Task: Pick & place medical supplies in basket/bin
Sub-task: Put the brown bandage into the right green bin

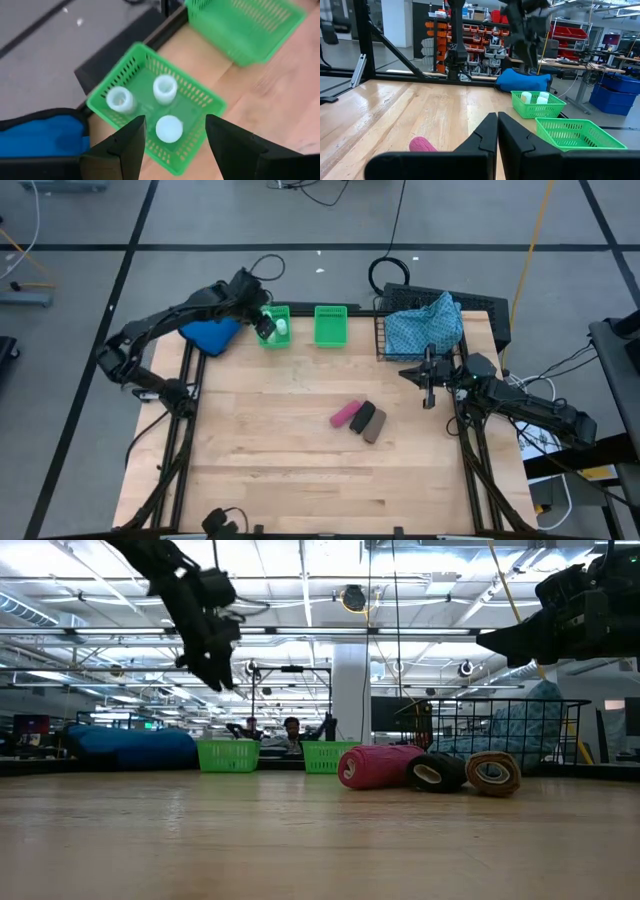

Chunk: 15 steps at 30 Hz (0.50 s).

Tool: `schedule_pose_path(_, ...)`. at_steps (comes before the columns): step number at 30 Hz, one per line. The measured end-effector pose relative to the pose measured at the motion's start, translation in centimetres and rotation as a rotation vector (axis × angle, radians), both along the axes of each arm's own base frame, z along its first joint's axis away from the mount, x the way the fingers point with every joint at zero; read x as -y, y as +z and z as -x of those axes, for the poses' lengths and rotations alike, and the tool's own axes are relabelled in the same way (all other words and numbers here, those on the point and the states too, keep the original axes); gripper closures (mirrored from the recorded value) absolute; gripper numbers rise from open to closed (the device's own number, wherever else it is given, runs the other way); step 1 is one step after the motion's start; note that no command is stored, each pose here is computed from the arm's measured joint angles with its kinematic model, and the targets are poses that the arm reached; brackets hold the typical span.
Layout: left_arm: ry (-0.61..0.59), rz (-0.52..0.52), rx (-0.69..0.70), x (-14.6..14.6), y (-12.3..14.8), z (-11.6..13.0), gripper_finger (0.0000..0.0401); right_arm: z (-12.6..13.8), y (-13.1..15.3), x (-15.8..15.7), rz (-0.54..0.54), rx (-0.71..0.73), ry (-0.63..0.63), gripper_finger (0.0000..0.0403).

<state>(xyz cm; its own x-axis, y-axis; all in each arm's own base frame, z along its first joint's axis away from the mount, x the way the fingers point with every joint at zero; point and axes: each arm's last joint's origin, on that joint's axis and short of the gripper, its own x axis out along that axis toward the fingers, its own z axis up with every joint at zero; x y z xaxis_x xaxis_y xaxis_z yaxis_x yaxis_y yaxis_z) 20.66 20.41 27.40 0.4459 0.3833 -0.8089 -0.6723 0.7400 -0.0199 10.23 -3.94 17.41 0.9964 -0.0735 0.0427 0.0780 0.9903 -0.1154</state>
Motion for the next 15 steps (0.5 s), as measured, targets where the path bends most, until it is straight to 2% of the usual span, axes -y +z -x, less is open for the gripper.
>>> schedule_pose_path(7, 0.057, -0.065, 0.17, 2.4, 4.4, 2.3, 0.0192, 0.0, 0.0, 0.0, 0.0, 0.0, -0.001, 0.0399)
schedule_pose_path(15, 0.048, -0.216, 0.325, 6.0, 9.0, 5.9, 0.0192, 0.0, 0.0, 0.0, 0.0, 0.0, 0.0, 0.0399)
